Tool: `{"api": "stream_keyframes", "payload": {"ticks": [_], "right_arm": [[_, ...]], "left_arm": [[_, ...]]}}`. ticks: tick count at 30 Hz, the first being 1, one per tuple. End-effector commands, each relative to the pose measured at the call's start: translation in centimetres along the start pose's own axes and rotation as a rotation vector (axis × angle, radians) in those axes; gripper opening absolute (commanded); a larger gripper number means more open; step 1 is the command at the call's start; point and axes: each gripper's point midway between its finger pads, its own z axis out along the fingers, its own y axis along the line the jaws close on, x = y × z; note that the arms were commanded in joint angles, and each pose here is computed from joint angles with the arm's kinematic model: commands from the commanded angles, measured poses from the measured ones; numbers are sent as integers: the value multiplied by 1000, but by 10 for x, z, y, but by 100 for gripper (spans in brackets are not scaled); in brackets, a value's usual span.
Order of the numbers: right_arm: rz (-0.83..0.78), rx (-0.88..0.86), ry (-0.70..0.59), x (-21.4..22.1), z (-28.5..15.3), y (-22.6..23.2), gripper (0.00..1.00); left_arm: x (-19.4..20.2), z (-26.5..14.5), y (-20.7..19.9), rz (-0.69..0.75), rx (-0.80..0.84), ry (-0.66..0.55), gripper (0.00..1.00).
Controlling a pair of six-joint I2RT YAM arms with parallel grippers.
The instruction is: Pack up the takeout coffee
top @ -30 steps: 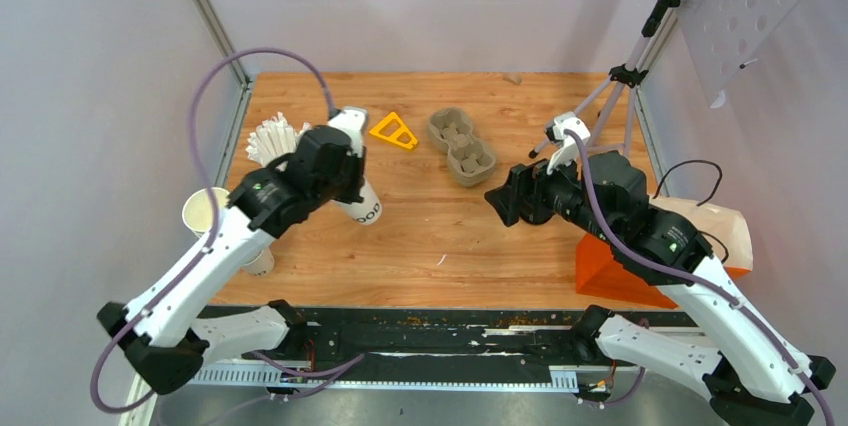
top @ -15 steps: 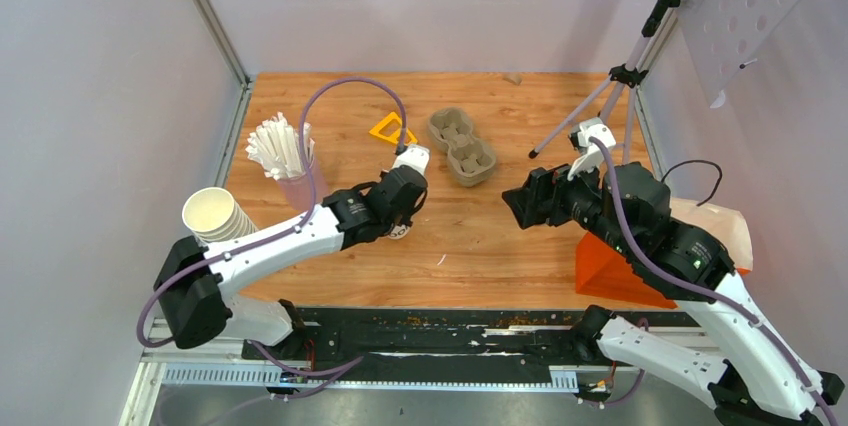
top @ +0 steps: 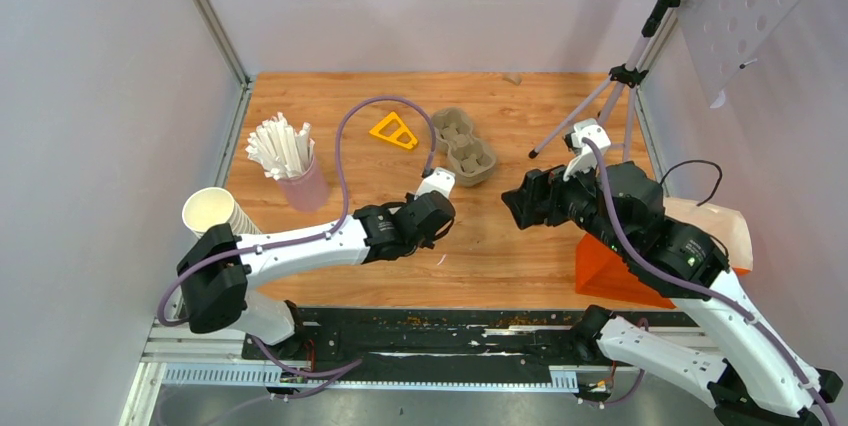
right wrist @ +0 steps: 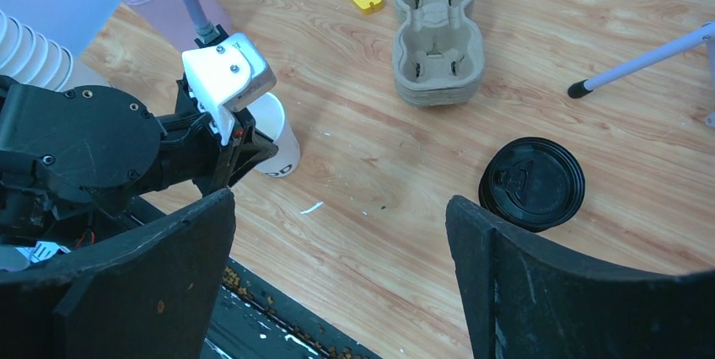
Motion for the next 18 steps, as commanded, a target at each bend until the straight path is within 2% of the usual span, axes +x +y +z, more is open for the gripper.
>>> {"api": "stream_keyframes", "payload": {"ticks": [1, 7, 15, 17, 18], "right_arm": [[-34, 12, -15, -2, 1, -4, 95], [-24, 17, -8, 2, 4, -4, 95], [19, -1, 30, 15, 15, 1, 95], [29, 22, 55, 20, 22, -1, 94], [25, 36, 68, 23, 25, -3, 94]], "left_arm": [[-27, -13, -15, -69, 36, -48, 19], [-71, -57, -8, -147, 92, -166, 36], [-92, -112, 35, -182, 40, -251, 84], [-95, -127, 48, -172, 24, -266, 99], [-96, -135, 55, -170, 19, -278, 100]]}}
